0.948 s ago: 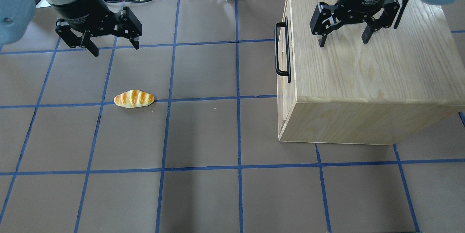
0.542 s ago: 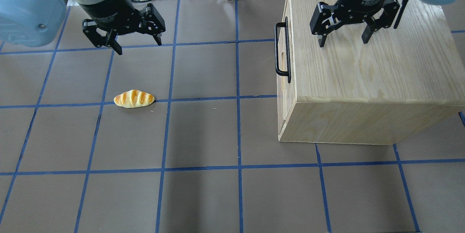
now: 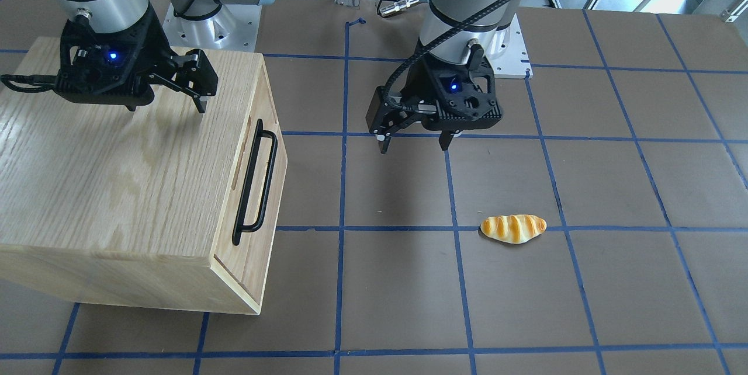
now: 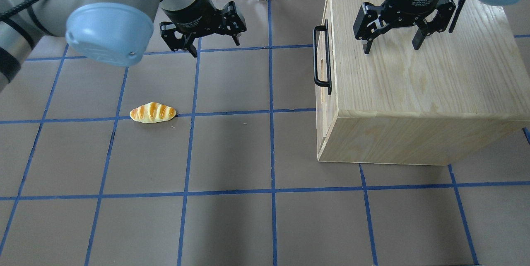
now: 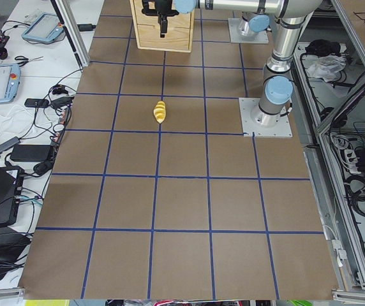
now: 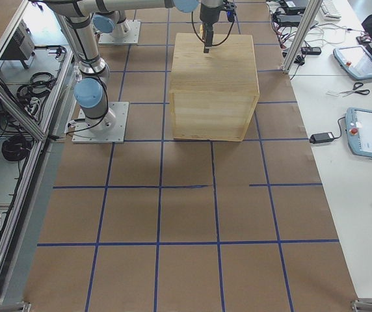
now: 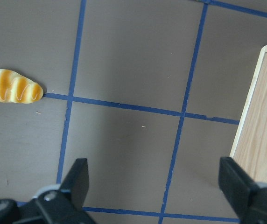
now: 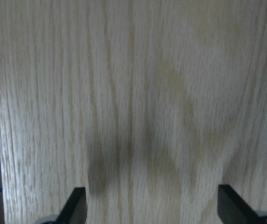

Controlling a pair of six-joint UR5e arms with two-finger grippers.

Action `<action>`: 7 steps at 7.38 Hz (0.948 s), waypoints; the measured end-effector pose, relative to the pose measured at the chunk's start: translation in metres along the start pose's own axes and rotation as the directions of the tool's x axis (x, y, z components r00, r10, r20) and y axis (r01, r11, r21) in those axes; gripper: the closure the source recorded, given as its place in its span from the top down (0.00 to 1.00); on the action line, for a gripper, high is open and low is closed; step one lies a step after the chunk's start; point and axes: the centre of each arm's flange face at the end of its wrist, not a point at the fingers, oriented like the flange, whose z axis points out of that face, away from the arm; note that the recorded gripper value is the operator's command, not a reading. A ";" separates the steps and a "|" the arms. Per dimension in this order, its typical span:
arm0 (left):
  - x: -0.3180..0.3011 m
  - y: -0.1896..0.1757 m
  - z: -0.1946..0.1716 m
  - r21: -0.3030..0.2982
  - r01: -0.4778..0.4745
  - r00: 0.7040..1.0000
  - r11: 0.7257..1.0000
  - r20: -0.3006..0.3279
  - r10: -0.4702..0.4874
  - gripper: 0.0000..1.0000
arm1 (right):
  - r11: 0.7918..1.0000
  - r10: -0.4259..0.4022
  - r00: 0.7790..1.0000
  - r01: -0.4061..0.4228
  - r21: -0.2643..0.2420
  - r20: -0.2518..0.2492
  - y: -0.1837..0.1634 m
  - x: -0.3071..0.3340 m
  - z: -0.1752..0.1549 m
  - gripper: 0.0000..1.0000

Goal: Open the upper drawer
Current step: 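Move the left gripper toward the black drawer handle on the cabinet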

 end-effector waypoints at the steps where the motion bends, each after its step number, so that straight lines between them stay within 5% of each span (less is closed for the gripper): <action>1: 0.017 0.003 0.007 0.004 0.005 0.999 1.000 -0.046 -0.005 1.00 | 1.000 0.000 1.000 0.000 0.000 0.000 0.000 0.000 0.000 1.00; 7: 0.089 0.008 0.050 -0.015 -0.039 0.994 0.999 -0.104 0.037 1.00 | 1.000 0.000 1.000 0.000 0.000 0.000 0.000 0.000 0.000 1.00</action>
